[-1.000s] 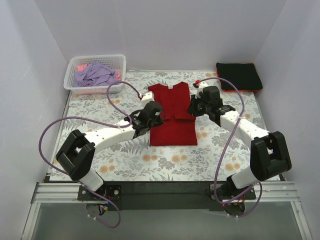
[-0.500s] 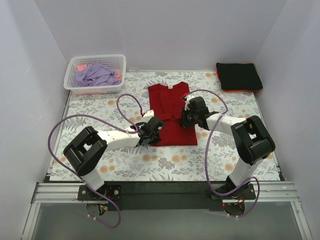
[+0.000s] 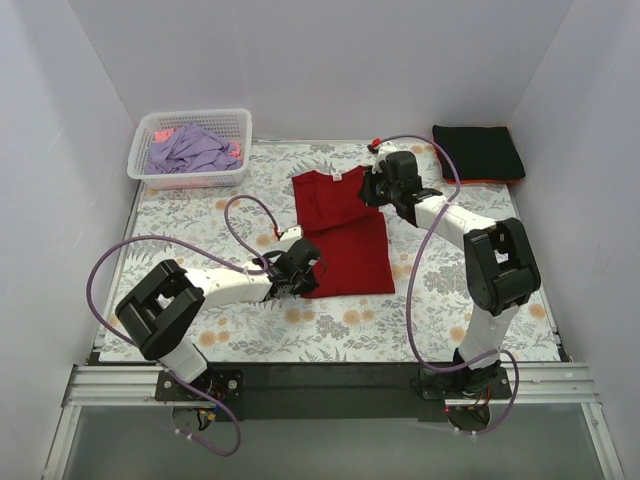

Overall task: Fold and stack the t-shirts
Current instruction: Fold the tshirt

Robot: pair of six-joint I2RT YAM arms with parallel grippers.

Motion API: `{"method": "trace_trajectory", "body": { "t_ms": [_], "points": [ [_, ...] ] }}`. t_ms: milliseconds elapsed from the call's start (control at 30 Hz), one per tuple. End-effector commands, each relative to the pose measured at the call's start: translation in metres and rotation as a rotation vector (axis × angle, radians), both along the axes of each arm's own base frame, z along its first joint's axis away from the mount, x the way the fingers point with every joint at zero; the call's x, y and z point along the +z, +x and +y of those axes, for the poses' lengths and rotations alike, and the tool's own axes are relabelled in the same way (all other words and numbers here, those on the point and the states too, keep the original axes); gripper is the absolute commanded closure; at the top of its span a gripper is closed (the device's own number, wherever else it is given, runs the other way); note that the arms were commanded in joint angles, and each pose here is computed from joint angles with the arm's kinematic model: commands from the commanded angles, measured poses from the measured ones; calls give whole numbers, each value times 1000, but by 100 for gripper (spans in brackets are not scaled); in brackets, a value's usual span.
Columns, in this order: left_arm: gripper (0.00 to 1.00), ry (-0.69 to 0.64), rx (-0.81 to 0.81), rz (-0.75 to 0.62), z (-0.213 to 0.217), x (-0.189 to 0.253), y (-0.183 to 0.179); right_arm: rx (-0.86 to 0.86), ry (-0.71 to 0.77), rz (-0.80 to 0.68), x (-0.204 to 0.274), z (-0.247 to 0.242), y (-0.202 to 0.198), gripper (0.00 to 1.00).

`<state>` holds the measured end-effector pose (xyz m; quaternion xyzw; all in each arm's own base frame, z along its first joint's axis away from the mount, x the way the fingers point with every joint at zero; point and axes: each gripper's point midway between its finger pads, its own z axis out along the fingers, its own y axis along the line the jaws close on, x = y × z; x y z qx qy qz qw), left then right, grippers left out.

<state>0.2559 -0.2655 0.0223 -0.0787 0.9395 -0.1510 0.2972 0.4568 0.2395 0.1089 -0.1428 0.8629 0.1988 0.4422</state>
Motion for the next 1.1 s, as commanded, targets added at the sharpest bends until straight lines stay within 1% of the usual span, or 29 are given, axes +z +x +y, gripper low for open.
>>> {"method": "trace_trajectory", "body": {
  "t_ms": [0, 33, 67, 133, 167, 267, 333, 433, 533, 567, 667, 733, 800, 833, 867, 933, 967, 1000, 1033, 1067],
  "points": [
    [96, 43, -18, 84, 17, -11, -26, 209, 150, -42, 46, 33, -28, 82],
    [96, 31, -22, 89, 15, -10, -28, 243, 179, -3, 41, 38, -40, 82],
    [96, 28, -25, 93, 15, -10, -29, 314, 224, 37, 39, 48, -58, 82],
    [96, 24, -29, 101, 16, -10, -32, 367, 283, 110, 22, 57, -85, 82],
    [96, 18, -30, 105, 16, -10, -33, 443, 327, 139, 22, 69, -104, 82],
    [96, 13, -27, 108, 18, -10, -36, 554, 395, 218, 7, 91, -138, 83],
    [96, 10, -24, 108, 19, -10, -37, 591, 402, 254, -3, 101, -144, 83],
    [96, 4, -27, 108, 18, -9, -38, 592, 410, 287, -17, 111, -131, 83],
    [96, 4, -24, 110, 20, -9, -40, 571, 424, 301, -27, 122, -102, 83],
    [96, 7, -22, 112, 22, -10, -41, 544, 429, 307, -33, 127, -86, 83],
    [95, 11, -4, 111, 27, -11, -43, 435, 421, 307, -50, 114, -52, 83],
    [94, 3, 4, 98, 28, -7, -41, 408, 451, 285, -36, 107, -32, 82],
    [94, -10, 9, 79, 27, -1, -39, 431, 483, 263, -12, 102, -32, 81],
    [94, -23, 19, 47, 27, 8, -34, 425, 492, 252, -4, 94, -30, 80],
    [94, -35, 23, 25, 26, 14, -31, 441, 505, 215, 19, 89, -33, 79],
    [92, -53, 36, -27, 26, 26, -22, 419, 518, 226, 21, 69, -40, 78],
    [92, -81, 47, -83, 24, 40, -12, 426, 535, 210, 34, 62, -45, 78],
    [92, -105, 52, -117, 24, 50, -6, 423, 543, 213, 35, 57, -49, 78],
    [92, -132, 77, -148, 27, 59, 5, 391, 557, 251, 25, 44, -56, 78],
    [91, -197, 72, -202, 23, 75, 14, 403, 571, 232, 32, 40, -59, 78]
  ]
}}
